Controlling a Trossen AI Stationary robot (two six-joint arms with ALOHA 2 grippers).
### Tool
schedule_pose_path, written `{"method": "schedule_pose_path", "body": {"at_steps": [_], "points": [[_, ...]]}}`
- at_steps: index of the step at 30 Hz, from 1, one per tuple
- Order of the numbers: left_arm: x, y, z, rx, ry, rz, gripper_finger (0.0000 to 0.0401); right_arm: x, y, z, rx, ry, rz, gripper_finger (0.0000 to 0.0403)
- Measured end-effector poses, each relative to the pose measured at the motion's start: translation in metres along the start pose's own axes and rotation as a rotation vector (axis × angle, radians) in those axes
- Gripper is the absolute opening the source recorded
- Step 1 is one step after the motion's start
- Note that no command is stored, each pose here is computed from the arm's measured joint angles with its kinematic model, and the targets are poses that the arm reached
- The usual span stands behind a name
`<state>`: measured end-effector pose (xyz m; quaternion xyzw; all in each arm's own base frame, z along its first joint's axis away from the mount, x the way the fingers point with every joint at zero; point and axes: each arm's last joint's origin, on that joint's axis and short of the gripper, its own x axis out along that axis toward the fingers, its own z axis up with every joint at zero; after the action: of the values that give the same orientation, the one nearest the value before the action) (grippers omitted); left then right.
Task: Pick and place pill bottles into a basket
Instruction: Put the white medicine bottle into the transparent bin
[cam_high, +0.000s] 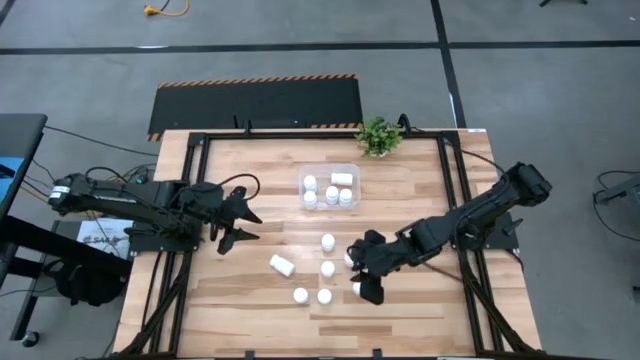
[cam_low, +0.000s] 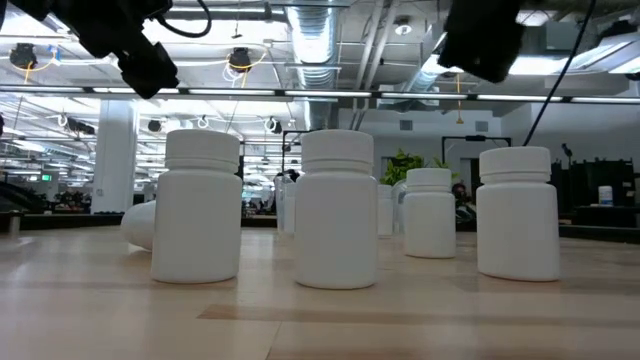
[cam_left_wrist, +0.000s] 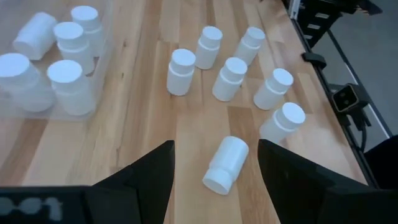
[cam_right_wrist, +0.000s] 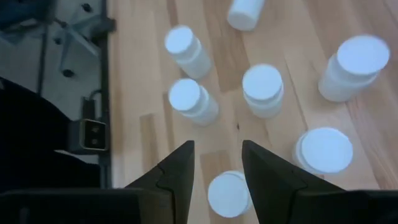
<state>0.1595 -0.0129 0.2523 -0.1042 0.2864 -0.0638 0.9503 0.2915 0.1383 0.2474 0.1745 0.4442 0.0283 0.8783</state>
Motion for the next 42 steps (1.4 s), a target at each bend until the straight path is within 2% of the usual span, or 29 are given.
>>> {"method": "schedule_pose_path", "body": {"at_steps": [7, 15, 19, 25, 28, 42], "points": [[0.0, -0.002, 0.001, 0.018, -0.007, -0.01, 0.0217, 0.022, -0.006, -0.004, 0.021, 0.041, -0.067, 0.0127], [0.0, -0.002, 0.0, 0.022, -0.007, -0.01, 0.0217, 0.021, -0.024, 0.01, 0.028, 0.077, -0.13, 0.0132], [0.0, -0.002, 0.001, 0.023, -0.01, -0.007, 0.0217, 0.019, -0.033, 0.015, -0.024, 0.12, -0.131, 0.0162], [0.0, -0.001, 0.001, 0.023, -0.013, 0.006, 0.0217, 0.019, -0.042, 0.019, -0.121, 0.141, -0.115, 0.0227], [0.0, -0.001, 0.001, 0.022, -0.014, 0.006, 0.0217, 0.019, -0.046, 0.02, -0.169, 0.15, -0.12, 0.0243], [0.0, -0.001, 0.001, 0.008, -0.016, 0.009, 0.0217, 0.018, -0.053, 0.02, -0.223, 0.193, -0.138, 0.0239]]}}
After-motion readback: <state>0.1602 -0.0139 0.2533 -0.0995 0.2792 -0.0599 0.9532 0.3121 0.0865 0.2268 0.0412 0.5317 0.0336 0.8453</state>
